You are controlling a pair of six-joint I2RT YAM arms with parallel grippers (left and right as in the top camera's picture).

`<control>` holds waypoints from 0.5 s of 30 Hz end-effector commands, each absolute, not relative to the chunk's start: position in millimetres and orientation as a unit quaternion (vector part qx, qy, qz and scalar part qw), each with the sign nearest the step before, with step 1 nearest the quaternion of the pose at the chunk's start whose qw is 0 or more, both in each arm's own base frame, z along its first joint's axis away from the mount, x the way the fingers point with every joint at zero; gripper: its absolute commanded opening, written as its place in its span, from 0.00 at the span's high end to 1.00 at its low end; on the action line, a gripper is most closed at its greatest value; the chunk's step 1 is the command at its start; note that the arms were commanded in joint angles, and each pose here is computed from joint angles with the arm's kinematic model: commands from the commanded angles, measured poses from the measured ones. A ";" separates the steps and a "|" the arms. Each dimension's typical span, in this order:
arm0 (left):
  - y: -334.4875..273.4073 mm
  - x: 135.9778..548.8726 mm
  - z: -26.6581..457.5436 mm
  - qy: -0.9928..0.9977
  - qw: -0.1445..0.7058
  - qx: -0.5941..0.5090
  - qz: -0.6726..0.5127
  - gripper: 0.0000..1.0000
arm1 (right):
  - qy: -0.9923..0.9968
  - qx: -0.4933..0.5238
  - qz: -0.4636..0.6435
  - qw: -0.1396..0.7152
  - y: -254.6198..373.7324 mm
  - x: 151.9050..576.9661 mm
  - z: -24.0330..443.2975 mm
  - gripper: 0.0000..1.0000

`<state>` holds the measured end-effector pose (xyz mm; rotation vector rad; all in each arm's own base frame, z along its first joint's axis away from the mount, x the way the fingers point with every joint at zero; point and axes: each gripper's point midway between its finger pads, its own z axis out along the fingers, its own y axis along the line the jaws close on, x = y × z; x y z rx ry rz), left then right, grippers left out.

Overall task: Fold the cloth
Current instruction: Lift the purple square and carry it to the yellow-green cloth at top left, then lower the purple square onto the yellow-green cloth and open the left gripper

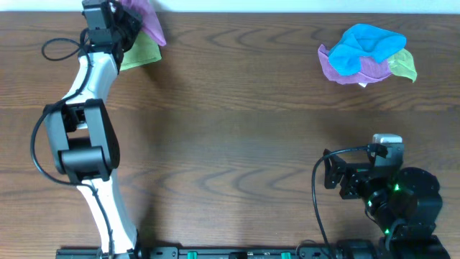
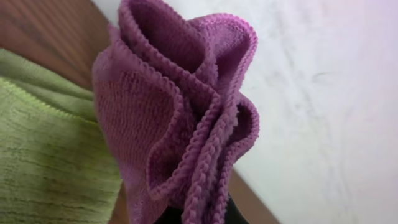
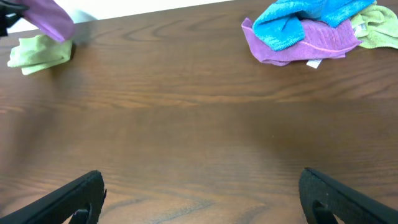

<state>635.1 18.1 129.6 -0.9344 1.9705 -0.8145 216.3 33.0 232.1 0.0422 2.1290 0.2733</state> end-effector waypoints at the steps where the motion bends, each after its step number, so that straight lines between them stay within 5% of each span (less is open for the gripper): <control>1: 21.1 640.5 127.9 0.781 0.401 -0.359 -0.316 0.94 | 0.872 0.028 0.111 0.476 30.5 216.1 230.8 0.01; 15: 62.5 617.7 95.7 0.802 0.359 -0.402 -0.257 0.94 | 0.872 0.028 0.111 0.476 30.5 216.1 230.8 0.01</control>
